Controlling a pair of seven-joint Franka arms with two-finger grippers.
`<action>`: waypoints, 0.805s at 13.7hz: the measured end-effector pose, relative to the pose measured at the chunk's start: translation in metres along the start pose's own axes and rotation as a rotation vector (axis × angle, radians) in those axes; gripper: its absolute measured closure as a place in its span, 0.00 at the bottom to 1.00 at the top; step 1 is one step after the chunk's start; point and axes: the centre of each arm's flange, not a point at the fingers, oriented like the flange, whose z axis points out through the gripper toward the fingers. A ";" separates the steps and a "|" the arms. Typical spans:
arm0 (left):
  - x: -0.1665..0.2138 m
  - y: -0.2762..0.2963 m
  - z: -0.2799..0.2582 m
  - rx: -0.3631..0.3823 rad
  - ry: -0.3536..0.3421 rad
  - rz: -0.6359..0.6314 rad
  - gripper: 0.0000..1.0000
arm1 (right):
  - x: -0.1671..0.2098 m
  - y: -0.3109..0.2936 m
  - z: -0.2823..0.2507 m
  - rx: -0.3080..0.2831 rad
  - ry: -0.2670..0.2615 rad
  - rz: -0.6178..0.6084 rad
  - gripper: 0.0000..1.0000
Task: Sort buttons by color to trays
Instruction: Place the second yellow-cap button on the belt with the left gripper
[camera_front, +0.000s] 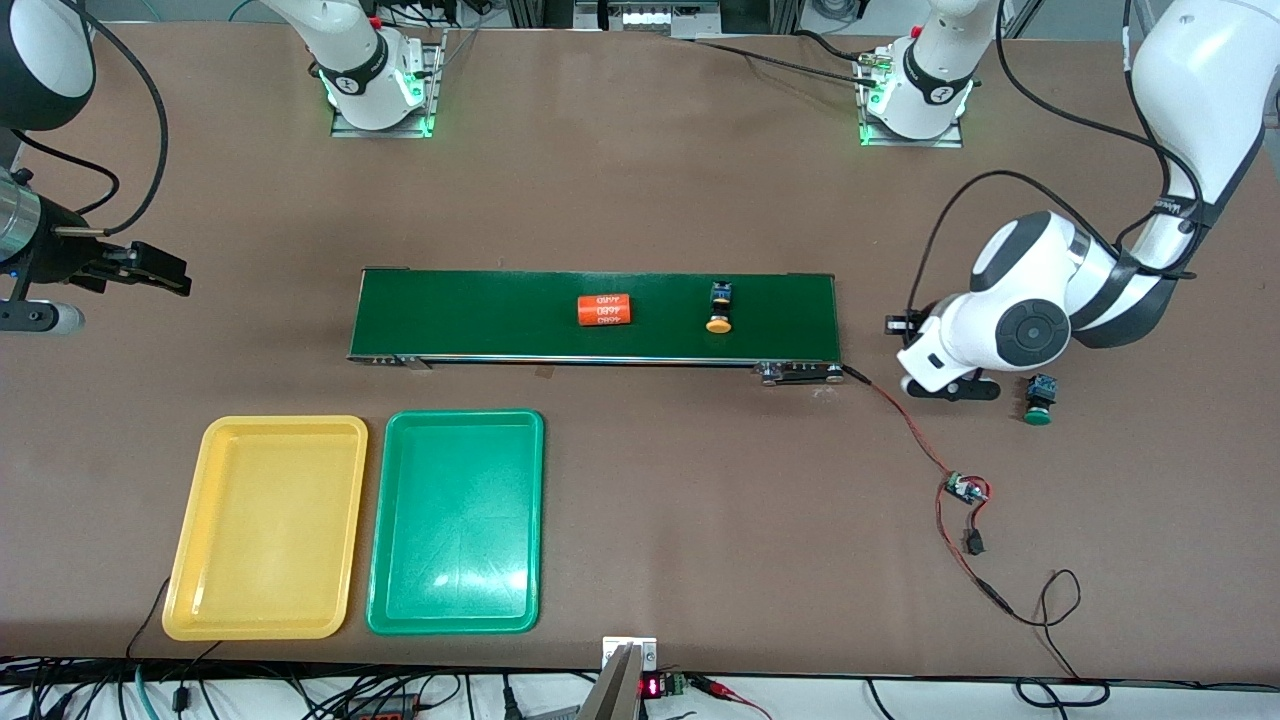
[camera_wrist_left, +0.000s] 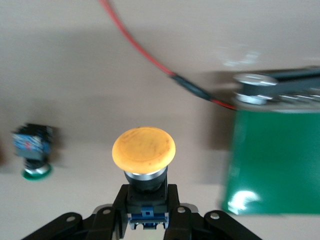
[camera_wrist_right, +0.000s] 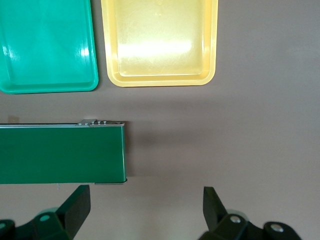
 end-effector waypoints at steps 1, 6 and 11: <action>-0.006 0.017 -0.004 -0.011 -0.004 -0.001 0.67 | 0.001 0.000 0.001 0.000 -0.002 0.000 0.00; -0.042 0.129 0.017 0.037 -0.008 -0.034 0.67 | 0.003 0.000 0.006 -0.002 -0.011 0.003 0.00; -0.030 0.133 0.040 -0.015 -0.027 -0.042 0.65 | 0.006 0.003 0.013 -0.003 -0.022 0.009 0.00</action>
